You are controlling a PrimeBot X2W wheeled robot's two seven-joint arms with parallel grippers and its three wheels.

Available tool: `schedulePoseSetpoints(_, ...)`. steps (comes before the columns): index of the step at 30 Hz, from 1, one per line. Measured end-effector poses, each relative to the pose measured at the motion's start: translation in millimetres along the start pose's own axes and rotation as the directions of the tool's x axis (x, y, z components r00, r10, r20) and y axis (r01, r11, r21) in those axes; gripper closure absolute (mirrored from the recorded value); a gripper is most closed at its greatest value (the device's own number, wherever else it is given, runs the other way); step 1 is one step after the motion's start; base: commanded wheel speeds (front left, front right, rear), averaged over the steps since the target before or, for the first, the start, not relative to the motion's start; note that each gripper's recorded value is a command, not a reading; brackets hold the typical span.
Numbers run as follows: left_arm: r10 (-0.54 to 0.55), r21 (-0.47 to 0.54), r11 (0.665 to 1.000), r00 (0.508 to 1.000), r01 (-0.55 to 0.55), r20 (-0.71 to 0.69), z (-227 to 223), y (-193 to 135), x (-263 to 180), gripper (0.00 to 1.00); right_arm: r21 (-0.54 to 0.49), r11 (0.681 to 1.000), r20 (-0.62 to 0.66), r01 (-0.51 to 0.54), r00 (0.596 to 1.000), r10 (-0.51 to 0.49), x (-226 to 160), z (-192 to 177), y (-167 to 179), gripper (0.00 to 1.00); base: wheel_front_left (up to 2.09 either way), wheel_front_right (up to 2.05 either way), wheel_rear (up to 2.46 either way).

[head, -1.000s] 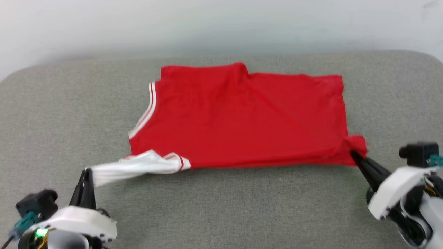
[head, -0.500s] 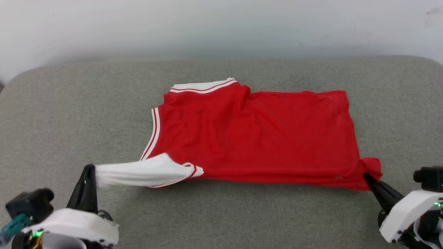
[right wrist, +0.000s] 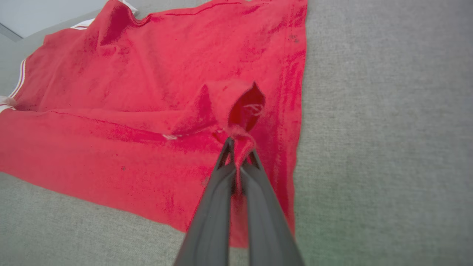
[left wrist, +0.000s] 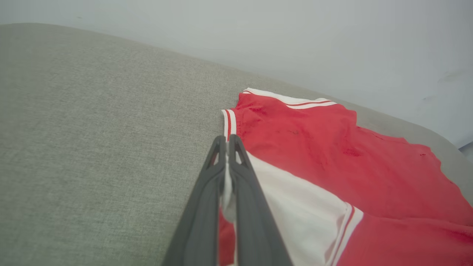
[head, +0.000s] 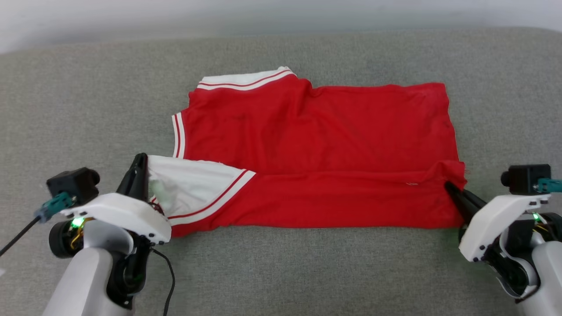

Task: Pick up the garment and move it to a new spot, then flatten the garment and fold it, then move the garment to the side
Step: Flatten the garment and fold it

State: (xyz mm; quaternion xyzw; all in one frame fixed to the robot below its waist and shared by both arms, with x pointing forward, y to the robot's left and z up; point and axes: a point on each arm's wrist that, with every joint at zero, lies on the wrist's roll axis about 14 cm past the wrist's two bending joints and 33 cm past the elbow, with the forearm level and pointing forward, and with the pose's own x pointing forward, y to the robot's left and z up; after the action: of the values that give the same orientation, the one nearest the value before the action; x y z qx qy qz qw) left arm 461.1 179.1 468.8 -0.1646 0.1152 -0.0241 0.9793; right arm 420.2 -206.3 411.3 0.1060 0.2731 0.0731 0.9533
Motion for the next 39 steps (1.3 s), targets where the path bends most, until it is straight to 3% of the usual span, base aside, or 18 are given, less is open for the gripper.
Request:
schedulePoseSetpoints(8, -0.003, -0.008, 1.0, 0.983, 0.001, -0.185, -57, 4, 27, 1.0, -0.007, 1.0, -0.047, 0.022, 0.999, -0.023, 25, -18, -8, 1.0, 0.0, 0.0, 0.0)
schedulePoseSetpoints(9, -0.005, -0.014, 1.0, 0.979, 0.002, -0.203, -63, 4, 28, 1.0, -0.01, 1.0, -0.051, 0.025, 0.998, -0.026, 26, -20, -9, 0.73, 0.0, 0.0, 0.0)
schedulePoseSetpoints(11, -0.011, -0.022, 1.0, 0.971, 0.006, -0.237, -71, 4, 31, 1.0, -0.003, 1.0, -0.05, 0.023, 0.998, -0.023, 29, -24, -7, 0.0, 0.0, 0.0, 0.0)
schedulePoseSetpoints(13, -0.014, -0.032, 0.999, 0.968, 0.007, -0.249, -74, 2, 33, 0.51, -0.004, 1.0, -0.035, 0.014, 0.999, -0.014, 31, -22, -4, 0.0, 0.0, 0.0, 0.0)
schedulePoseSetpoints(14, -0.016, -0.037, 0.999, 0.968, 0.008, -0.25, -74, 2, 34, 0.06, -0.008, 1.0, -0.019, 0.006, 1.0, -0.006, 32, -19, -1, 0.0, 0.0, 0.0, 0.0)
schedulePoseSetpoints(15, -0.02, -0.038, 0.999, 0.968, 0.011, -0.249, -73, 2, 34, 0.0, -0.012, 1.0, 0.001, 0.002, 1.0, -0.002, 32, -16, 0, 0.0, 0.0, 0.0, 0.0)
schedulePoseSetpoints(20, -0.007, -0.03, 1.0, 0.983, 0.002, -0.183, -52, 7, 35, 0.0, -0.022, 1.0, 0.19, -0.014, 0.982, 0.018, 21, 21, 5, 0.0, 0.0, 0.0, 0.0)
schedulePoseSetpoints(28, -0.029, 0.036, 0.999, 0.991, 0.034, -0.132, 0, 12, 24, 0.0, -0.076, 0.997, 0.462, -0.001, 0.886, 0.036, -20, 81, 10, 0.0, 0.0, 0.0, 0.0)
schedulePoseSetpoints(34, -0.034, 0.119, 0.99, 0.961, 0.069, -0.273, 9, 13, 3, 0.0, -0.081, 0.996, 0.552, 0.034, 0.834, 0.016, -50, 98, 11, 0.0, 0.0, 0.0, 0.0)
schedulePoseSetpoints(39, -0.01, 0.129, 0.989, 0.884, 0.079, -0.467, -18, 18, -15, 0.0, -0.052, 0.997, 0.553, 0.053, 0.833, -0.016, -61, 94, 11, 0.0, 0.0, 0.0, 0.0)
